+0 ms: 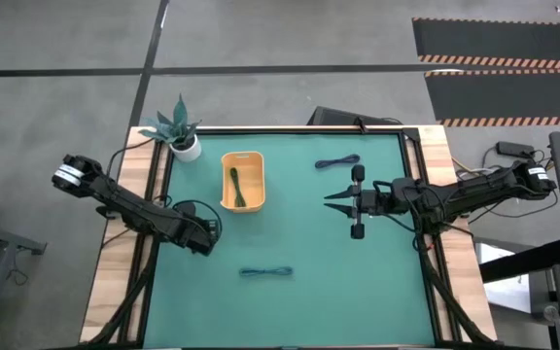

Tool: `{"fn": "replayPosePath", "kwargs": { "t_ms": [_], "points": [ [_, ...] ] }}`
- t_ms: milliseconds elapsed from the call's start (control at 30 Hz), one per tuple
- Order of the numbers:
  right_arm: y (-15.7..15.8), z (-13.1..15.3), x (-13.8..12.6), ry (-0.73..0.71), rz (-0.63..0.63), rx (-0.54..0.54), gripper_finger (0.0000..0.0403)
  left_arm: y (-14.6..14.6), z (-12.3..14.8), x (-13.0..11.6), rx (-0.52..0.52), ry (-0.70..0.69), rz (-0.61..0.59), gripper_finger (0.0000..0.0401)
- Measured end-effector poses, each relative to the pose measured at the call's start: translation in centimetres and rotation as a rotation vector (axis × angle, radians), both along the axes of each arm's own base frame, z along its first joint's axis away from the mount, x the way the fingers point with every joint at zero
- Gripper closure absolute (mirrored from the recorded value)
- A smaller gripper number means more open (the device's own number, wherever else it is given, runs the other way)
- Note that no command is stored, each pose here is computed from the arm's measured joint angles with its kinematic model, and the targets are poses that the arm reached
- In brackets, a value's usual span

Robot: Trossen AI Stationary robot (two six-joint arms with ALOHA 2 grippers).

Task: Pick and place USB-C Cables
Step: Put the black USB cable into the yellow bin

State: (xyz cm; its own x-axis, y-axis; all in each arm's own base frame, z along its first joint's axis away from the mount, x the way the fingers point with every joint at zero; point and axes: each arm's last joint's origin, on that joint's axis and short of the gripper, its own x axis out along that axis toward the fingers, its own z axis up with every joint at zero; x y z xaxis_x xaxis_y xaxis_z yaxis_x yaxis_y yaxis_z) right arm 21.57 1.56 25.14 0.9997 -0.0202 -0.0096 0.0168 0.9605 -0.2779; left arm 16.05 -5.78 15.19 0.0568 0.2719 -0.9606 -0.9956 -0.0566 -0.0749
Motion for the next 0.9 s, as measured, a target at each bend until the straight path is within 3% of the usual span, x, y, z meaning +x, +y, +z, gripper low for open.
{"fn": "replayPosePath", "kwargs": {
  "t_ms": [333,900],
  "points": [
    [0.0,0.0,0.0,0.0,0.0,0.0,0.0344,0.3,-0.8,-0.6,0.012,0.026,0.001,0.0185],
    [0.0,0.0,0.0,0.0,0.0,0.002,0.0344,0.0,-1.5,-0.2,-0.001,0.042,0.002,0.0292]
  ]
}}
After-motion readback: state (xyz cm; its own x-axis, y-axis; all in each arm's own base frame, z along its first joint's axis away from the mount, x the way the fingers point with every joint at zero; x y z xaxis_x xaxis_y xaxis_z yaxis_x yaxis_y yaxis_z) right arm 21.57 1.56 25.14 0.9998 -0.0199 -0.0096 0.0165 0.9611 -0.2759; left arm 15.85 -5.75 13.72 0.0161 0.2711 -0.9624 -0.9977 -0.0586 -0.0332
